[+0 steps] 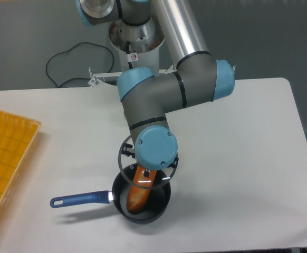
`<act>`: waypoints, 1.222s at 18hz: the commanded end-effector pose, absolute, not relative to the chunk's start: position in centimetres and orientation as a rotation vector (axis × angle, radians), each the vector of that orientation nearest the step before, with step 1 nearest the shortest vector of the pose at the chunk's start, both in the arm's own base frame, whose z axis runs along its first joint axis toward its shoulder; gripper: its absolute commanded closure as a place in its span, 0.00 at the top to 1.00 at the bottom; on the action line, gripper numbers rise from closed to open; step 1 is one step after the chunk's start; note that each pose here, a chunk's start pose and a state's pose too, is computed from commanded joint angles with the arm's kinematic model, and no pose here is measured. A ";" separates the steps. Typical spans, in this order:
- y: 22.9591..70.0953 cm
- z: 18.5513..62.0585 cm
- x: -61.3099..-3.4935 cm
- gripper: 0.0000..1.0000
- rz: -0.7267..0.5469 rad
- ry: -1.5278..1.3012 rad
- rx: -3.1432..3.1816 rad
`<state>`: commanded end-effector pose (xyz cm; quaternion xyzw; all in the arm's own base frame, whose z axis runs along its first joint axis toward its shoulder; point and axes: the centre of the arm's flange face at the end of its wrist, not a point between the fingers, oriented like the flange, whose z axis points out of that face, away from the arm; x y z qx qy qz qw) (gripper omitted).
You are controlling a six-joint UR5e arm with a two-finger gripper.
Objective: Close the pot lid
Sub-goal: 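Lower the glass lid onto the saucepan rim over the baguette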
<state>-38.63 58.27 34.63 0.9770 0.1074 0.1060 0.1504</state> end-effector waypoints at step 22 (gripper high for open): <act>61.5 33.6 -40.9 0.49 0.366 0.361 2.747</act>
